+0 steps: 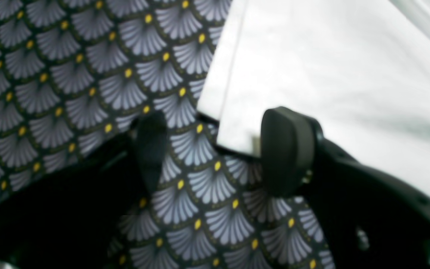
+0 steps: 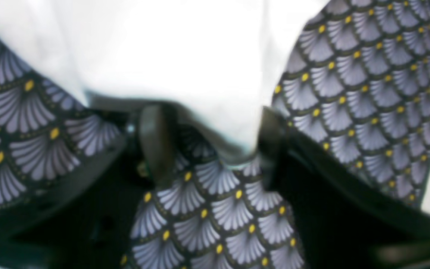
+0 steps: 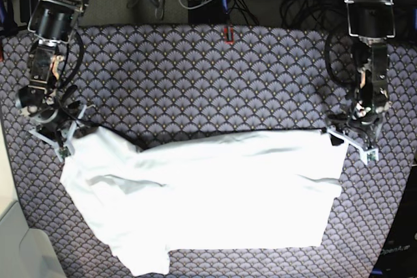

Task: Fold the T-shirt properly
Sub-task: 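Close both grippers on the two corners of the folded edge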

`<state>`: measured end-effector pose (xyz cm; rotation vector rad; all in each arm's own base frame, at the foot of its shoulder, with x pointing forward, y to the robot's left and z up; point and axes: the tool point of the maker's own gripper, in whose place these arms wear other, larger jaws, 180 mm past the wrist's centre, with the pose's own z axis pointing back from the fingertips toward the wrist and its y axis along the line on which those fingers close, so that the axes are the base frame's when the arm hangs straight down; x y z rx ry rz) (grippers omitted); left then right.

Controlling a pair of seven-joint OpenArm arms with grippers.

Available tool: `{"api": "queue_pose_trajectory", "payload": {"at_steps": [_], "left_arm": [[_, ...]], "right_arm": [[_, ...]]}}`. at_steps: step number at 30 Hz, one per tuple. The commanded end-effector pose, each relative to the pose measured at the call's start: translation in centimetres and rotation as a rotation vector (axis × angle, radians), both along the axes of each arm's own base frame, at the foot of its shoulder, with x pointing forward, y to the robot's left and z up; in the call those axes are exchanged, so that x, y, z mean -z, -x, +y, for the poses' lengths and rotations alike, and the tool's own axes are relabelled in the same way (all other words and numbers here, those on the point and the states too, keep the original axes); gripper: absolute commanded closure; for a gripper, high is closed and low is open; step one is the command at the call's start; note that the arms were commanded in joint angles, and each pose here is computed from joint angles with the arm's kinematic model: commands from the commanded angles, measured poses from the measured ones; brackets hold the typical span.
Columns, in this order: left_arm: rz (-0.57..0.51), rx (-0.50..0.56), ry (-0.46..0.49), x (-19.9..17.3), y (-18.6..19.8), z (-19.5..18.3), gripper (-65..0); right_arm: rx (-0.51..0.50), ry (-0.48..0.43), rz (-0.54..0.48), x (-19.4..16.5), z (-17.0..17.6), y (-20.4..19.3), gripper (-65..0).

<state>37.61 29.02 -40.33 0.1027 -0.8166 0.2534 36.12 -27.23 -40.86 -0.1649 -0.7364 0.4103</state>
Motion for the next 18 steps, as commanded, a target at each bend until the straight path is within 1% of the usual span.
{"api": "queue_pose_trajectory", "payload": {"at_steps": [1,4,6,9,16,18], "left_arm": [[-0.063,-0.004,-0.021,-2.1,-1.5,0.6,-41.8],[-0.072,-0.004,-0.019,-2.3,-1.6,0.6,-41.8],[-0.075,-0.004,-0.019,-2.3,-1.7,0.6,-41.8],[-0.080,-0.006,-0.016,-2.2,-1.8,0.5,-41.8],[-0.130,0.002,0.010,-2.0,-2.4,-1.5,-41.9],[-0.122,-0.008,0.022,-1.3,-2.4,-1.8,-41.9]], "right_arm": [[0.001,0.004,-0.058,-1.5,-0.6,-1.2,-22.9],[-0.004,-0.016,-0.063,-1.1,-0.1,-1.3,-7.7],[-0.004,-0.017,-0.060,-1.0,-0.1,-1.2,-1.0],[-0.005,-0.016,-0.061,-1.0,-0.1,-1.3,-2.7],[-0.005,-0.018,-0.058,-0.8,-0.1,-1.1,-2.7],[-0.005,-0.018,-0.056,-0.8,-0.1,-1.1,-2.9]]}}
